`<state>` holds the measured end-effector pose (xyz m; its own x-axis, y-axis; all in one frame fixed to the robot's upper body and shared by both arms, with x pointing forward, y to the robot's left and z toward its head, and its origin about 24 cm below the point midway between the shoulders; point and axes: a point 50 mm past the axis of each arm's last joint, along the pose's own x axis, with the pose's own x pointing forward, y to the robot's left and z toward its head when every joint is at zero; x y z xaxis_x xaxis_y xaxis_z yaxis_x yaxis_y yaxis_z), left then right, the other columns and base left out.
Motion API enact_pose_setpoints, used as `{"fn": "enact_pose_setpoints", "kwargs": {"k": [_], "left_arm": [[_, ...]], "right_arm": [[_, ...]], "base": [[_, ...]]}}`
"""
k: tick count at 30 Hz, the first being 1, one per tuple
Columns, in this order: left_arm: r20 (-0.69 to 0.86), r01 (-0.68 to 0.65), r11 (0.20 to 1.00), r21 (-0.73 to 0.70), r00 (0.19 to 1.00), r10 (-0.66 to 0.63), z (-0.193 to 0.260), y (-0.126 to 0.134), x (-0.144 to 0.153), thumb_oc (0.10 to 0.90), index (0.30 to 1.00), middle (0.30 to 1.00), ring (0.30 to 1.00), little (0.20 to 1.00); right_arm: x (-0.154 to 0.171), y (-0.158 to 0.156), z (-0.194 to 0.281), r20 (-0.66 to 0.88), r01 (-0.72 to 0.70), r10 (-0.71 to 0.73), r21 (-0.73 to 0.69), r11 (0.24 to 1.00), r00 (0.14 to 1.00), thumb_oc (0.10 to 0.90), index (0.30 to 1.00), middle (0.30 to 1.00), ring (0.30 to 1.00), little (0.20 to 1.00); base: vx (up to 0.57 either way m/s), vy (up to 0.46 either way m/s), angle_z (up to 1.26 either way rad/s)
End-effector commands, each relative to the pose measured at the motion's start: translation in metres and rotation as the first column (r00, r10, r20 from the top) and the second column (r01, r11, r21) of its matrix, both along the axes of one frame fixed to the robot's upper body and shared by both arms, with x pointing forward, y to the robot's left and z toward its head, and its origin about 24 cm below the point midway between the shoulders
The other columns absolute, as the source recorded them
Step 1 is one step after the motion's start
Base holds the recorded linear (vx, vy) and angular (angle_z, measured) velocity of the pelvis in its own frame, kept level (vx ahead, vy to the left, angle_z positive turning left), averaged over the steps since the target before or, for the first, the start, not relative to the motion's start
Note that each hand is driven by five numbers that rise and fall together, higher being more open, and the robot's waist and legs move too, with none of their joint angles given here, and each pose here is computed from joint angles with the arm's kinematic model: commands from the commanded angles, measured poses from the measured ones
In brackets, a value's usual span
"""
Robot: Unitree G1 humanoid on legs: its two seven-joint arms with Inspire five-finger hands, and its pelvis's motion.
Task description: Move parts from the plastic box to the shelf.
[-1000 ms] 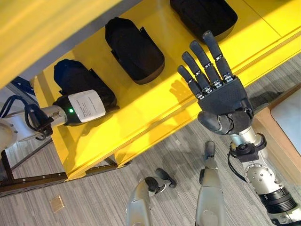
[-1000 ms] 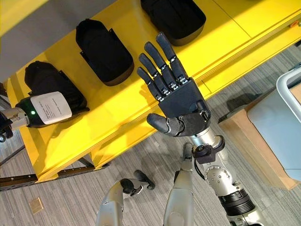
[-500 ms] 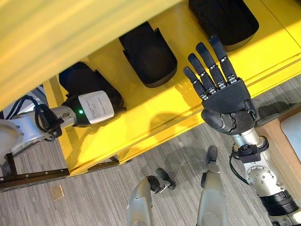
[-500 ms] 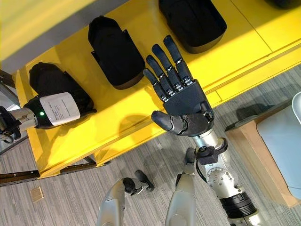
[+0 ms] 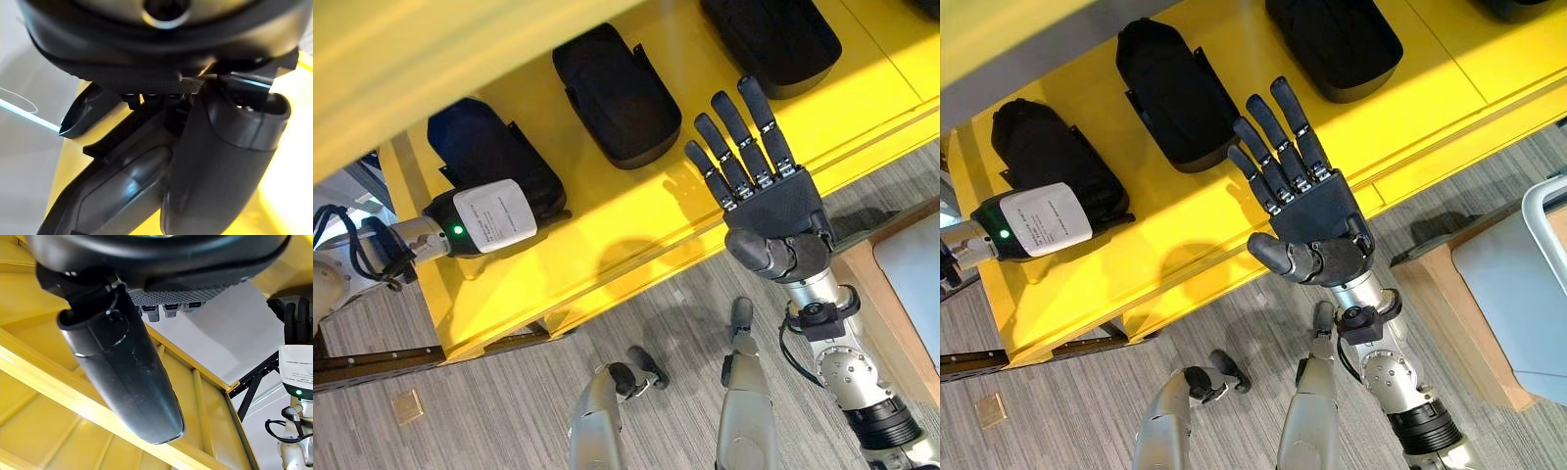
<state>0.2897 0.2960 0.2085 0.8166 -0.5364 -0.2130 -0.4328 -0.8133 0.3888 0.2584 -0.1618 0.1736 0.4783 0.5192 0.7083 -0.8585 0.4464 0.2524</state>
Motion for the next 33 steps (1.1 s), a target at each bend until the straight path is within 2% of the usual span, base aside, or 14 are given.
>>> {"fn": "enact_pose_setpoints", "kwargs": {"k": [1,4,5,6,7,11,12,15,21,33], "left_arm": [[-0.202,-0.13,0.949,0.288,0.96,0.193,-0.064,0.035,-0.009,0.9,1.0,1.0,1.0,1.0],[-0.207,-0.127,0.944,0.305,0.958,0.196,-0.057,0.004,-0.001,0.9,1.0,1.0,1.0,1.0],[-0.208,-0.133,0.942,0.309,0.957,0.204,-0.049,-0.015,0.002,0.9,1.0,1.0,1.0,1.0],[-0.196,-0.158,0.934,0.32,0.954,0.228,-0.034,-0.052,0.008,0.9,1.0,1.0,1.0,1.0],[-0.195,-0.172,0.934,0.314,0.951,0.241,-0.024,-0.072,0.01,0.9,1.0,1.0,1.0,1.0],[-0.183,-0.208,0.928,0.31,0.944,0.273,-0.007,-0.113,0.015,0.9,1.0,1.0,1.0,1.0],[-0.186,-0.227,0.926,0.302,0.938,0.291,-0.001,-0.132,0.018,0.9,1.0,1.0,1.0,1.0],[-0.194,-0.258,0.92,0.295,0.927,0.322,0.007,-0.158,0.021,0.9,1.0,1.0,1.0,1.0],[-0.197,-0.287,0.91,0.298,0.914,0.353,0.012,-0.184,0.026,0.9,1.0,1.0,1.0,1.0],[-0.203,-0.318,0.888,0.332,0.896,0.396,0.005,-0.192,0.033,0.9,1.0,1.0,1.0,1.0]], "right_arm": [[-0.011,0.009,0.061,0.315,-0.064,0.06,0.001,0.998,0.947,0.9,1.0,1.0,1.0,1.0],[-0.011,0.008,0.063,0.313,-0.071,0.065,0.008,0.997,0.948,0.9,1.0,1.0,1.0,1.0],[-0.012,0.008,0.064,0.313,-0.081,0.073,0.012,0.997,0.947,0.9,1.0,1.0,1.0,1.0],[-0.014,0.009,0.064,0.314,-0.102,0.091,0.02,0.995,0.945,0.9,1.0,1.0,1.0,1.0],[-0.016,0.011,0.063,0.314,-0.116,0.103,0.02,0.993,0.944,0.9,1.0,1.0,1.0,1.0],[-0.017,0.018,0.06,0.316,-0.155,0.141,0.018,0.988,0.938,0.9,1.0,1.0,1.0,1.0],[-0.017,0.023,0.057,0.314,-0.176,0.162,0.015,0.984,0.935,0.9,1.0,1.0,1.0,1.0],[-0.016,0.031,0.054,0.313,-0.205,0.193,0.007,0.979,0.93,0.9,1.0,1.0,1.0,1.0],[-0.013,0.041,0.053,0.309,-0.24,0.227,0.006,0.971,0.924,0.9,1.0,1.0,1.0,1.0],[-0.012,0.052,0.051,0.305,-0.272,0.253,0.02,0.962,0.918,0.9,1.0,1.0,1.0,1.0]], "base": [[0.01,-0.005,0.05],[0.01,-0.038,0.05],[-0.01,-0.071,0.08],[-0.02,-0.071,0.17],[-0.02,-0.049,0.16],[-0.01,-0.007,-0.04],[0.0,0.0,0.0],[0.0,0.005,-0.09],[0.01,0.001,-0.28],[0.0,-0.007,-0.06]]}}
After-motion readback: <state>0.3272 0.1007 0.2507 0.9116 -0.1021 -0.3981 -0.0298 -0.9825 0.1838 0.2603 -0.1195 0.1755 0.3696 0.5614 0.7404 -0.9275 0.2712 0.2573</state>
